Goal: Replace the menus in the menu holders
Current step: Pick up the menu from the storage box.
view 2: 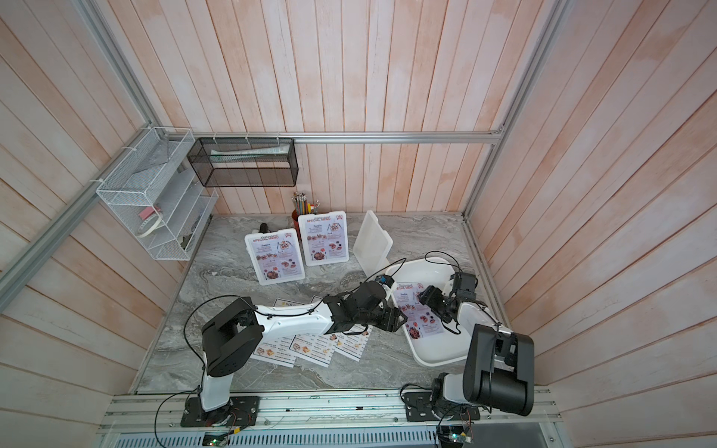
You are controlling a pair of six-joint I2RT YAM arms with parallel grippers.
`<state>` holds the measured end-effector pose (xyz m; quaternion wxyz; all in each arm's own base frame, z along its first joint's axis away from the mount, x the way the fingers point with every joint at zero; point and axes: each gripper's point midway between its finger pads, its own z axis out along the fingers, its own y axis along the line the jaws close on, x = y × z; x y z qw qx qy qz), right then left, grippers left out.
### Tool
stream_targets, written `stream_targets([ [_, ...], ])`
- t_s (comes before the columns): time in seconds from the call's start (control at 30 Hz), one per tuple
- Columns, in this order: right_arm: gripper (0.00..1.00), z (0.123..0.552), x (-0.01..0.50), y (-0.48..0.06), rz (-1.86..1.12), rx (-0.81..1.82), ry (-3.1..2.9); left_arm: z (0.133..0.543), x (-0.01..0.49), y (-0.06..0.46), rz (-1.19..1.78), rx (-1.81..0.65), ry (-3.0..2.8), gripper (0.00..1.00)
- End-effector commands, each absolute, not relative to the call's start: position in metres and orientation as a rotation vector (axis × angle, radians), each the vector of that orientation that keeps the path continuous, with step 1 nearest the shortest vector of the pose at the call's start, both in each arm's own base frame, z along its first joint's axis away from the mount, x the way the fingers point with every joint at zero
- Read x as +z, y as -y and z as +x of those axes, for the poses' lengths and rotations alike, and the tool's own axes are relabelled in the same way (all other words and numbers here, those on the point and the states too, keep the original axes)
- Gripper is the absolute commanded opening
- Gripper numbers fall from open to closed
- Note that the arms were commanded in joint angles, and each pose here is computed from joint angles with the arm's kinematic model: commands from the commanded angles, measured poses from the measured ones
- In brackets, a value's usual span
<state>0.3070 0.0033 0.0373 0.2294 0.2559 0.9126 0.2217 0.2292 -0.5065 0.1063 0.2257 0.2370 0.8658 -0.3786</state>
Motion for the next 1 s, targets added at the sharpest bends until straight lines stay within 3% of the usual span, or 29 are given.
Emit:
stream_targets([
  [0.0,0.76,0.275,0.015,-0.020,0.773,0.658,-2.628,0.230,0.103,0.513,0.678,-1.050,-2.395,0.69],
  [0.5,0.76,0.269,0.020,-0.039,0.765,0.787,-2.602,0.248,0.099,0.520,0.642,-1.055,-2.393,0.65],
  [0.97,0.76,0.278,0.029,-0.035,0.731,0.748,-2.600,0.266,0.106,0.509,0.536,-1.040,-2.365,0.60],
])
